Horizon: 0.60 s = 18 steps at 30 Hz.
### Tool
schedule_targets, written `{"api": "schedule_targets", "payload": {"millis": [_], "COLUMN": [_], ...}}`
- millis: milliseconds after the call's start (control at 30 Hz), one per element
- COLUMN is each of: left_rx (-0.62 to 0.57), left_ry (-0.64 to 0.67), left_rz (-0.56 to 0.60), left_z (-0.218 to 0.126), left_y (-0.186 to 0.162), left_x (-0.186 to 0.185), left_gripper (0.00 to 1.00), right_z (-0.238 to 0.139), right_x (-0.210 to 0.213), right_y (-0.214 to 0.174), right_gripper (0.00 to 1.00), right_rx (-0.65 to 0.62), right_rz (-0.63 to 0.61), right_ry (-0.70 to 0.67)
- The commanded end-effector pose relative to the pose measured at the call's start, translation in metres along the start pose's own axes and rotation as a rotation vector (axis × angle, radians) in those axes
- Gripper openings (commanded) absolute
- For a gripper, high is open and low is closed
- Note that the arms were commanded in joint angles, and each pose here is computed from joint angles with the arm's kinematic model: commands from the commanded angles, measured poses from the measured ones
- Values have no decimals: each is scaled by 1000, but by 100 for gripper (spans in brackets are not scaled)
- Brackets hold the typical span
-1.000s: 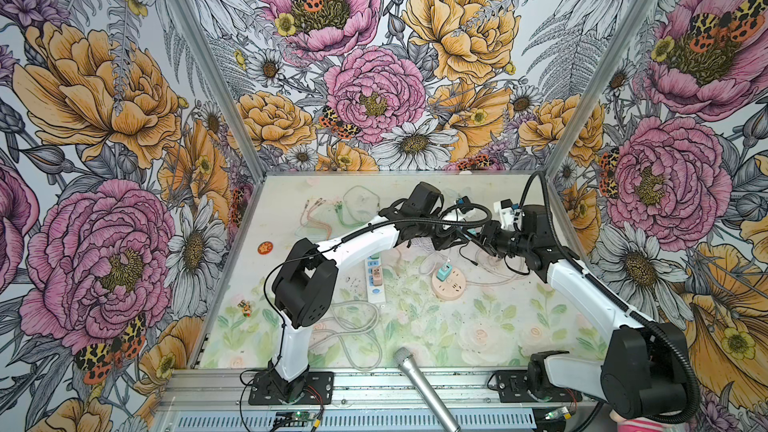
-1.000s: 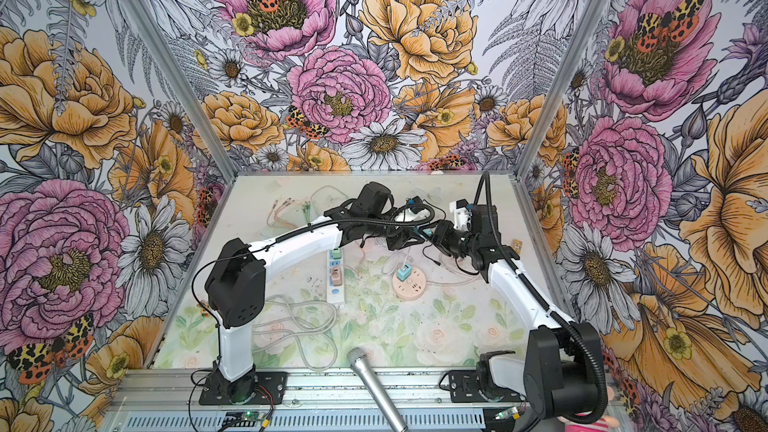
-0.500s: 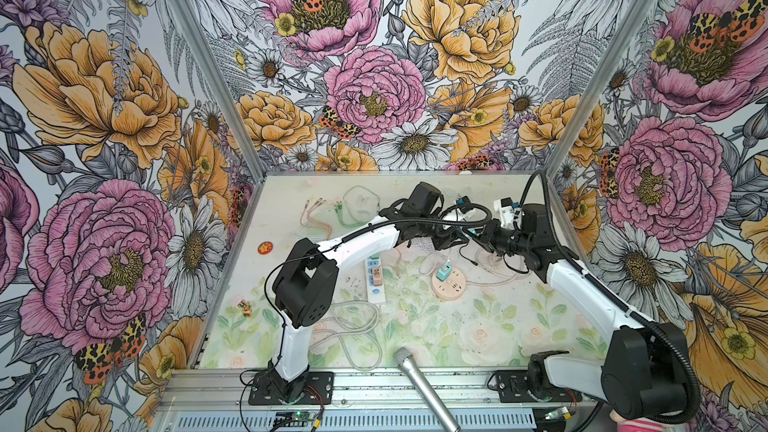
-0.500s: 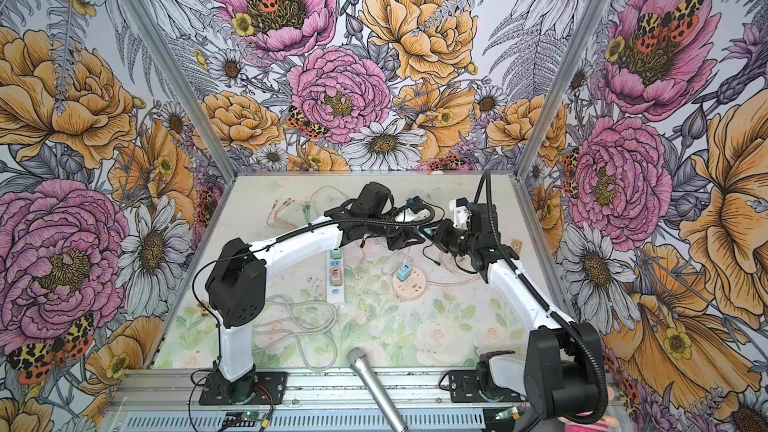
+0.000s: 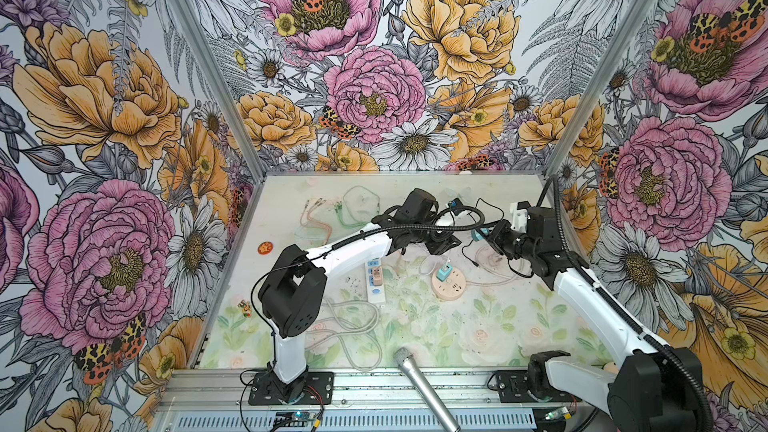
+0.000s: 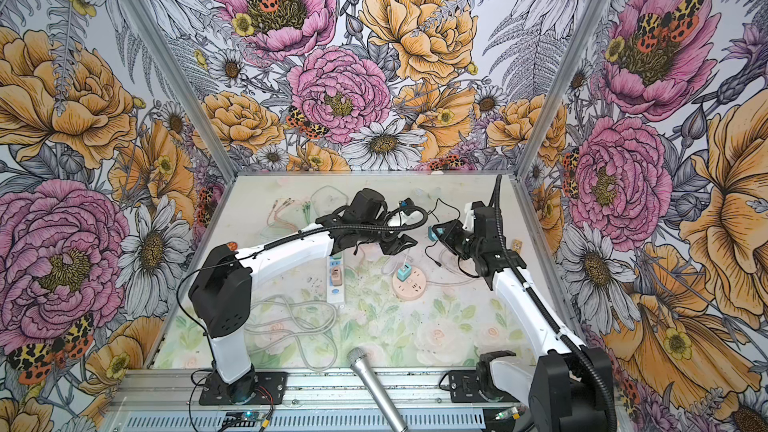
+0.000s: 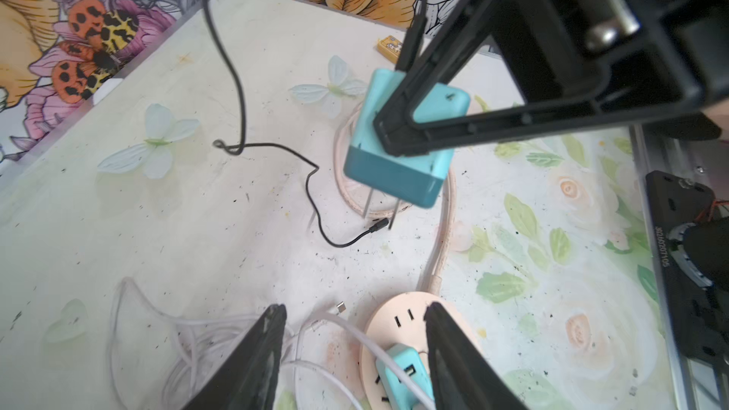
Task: Insert the plug
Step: 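Carry the teal charger toward the pink socket with the right gripper while the left withdraws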
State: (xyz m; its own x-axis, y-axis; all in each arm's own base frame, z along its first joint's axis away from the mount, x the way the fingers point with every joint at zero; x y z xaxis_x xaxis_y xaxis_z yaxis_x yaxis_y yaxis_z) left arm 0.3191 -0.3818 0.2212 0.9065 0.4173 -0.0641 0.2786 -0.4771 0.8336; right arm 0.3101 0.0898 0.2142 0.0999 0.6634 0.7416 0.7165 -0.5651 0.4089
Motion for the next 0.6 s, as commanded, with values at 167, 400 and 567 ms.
{"api": "schedule_targets", "payload": {"millis": [167, 400, 567], "left_rx": [9, 120, 153], "left_ry": [182, 340, 363], "left_rz": [-167, -288, -346], "left_z": [-56, -69, -69], "left_y": [-10, -38, -51], "left_x": [5, 19, 20], "left_gripper": [55, 54, 54], "right_z": [-15, -24, -16], "right_x": [-10, -20, -23], "right_y": [-19, -52, -70], "right_gripper": [0, 0, 0], "right_rx": [-55, -109, -138], "right_rz": [3, -16, -6], "right_ry": [-233, -432, -529]}}
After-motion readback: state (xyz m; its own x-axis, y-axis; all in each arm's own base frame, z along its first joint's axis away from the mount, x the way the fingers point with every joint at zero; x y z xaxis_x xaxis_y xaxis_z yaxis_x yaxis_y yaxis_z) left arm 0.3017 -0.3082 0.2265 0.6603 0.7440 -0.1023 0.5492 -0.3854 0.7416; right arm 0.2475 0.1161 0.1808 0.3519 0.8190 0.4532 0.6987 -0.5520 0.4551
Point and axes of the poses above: each gripper's point midway between its finger pads, its own z axis out along the fingers, its own x axis along the line the jaws close on, y = z × x, the point moved 4 cm from there along -z, back along the fingers, and after that the axes turned 3 degrees about -z, right-handed, at the moved point
